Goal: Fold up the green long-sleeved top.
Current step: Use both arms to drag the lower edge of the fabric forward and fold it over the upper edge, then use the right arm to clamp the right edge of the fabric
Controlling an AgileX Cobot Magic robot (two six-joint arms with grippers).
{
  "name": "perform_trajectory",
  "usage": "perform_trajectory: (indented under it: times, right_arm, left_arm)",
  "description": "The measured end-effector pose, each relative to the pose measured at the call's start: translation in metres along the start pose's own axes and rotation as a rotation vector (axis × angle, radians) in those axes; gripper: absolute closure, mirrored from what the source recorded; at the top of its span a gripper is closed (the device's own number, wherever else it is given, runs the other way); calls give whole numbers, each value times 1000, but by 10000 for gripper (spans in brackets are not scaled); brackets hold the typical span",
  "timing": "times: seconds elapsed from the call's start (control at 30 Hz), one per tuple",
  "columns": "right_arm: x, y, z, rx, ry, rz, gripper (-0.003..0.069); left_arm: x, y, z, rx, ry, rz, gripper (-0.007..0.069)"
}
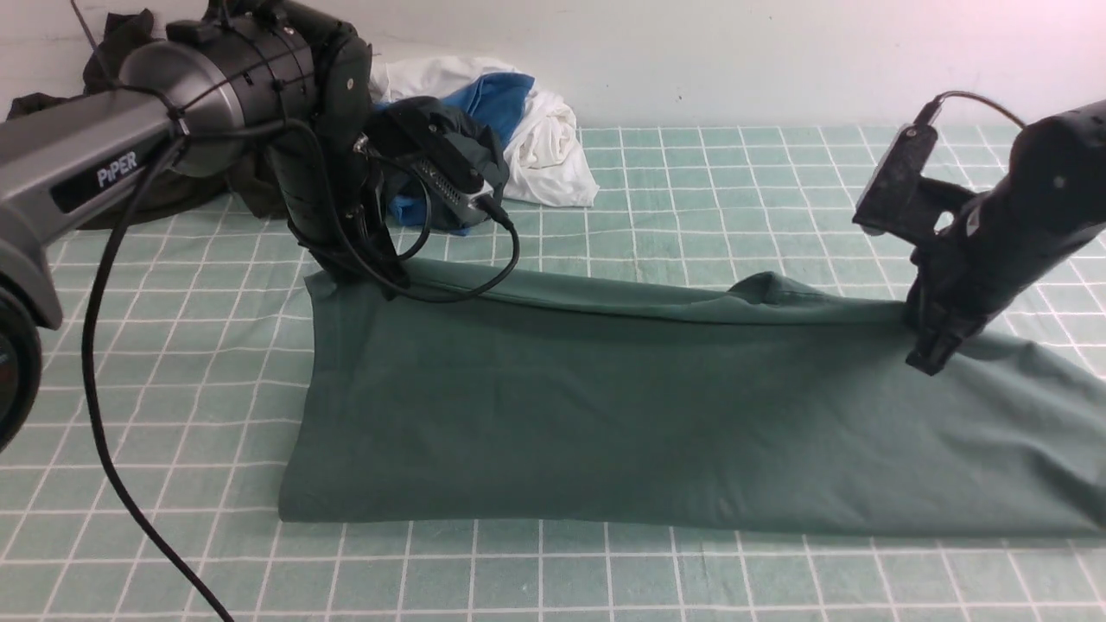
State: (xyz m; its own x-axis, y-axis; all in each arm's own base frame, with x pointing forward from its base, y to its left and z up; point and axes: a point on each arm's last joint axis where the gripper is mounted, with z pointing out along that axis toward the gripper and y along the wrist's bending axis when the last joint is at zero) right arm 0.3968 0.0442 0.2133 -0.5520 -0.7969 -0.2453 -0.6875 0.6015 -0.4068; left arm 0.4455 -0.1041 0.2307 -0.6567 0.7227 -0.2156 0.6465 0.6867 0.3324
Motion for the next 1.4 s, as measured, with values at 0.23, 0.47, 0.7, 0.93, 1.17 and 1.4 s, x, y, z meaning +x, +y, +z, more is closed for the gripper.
perform_trajectory:
  times: [0.23, 0.47, 0.7, 0.93, 1.17, 1.4]
  right_arm:
    - [-15, -16, 6, 51, -59, 180, 426]
    - [-28, -10, -12, -81, -20, 397, 273]
    - [-71, 45, 2, -333, -106, 378, 267]
    - [-80, 57, 36, -305, -91, 426, 270]
    - [-34, 5, -15, -166, 100, 551, 312]
    - [14, -31, -69, -121, 175, 680, 371]
  left_arm:
    - [3, 12, 25, -18, -27, -74, 509]
    - [-1, 23, 16, -35, -40, -215, 283]
    - [1, 20, 4, 48, 31, -347, 215]
    - [8, 12, -8, 134, 111, -377, 399]
    - [34, -41, -18, 336, 172, -313, 621]
    - [81, -88, 6, 317, 168, -300, 629]
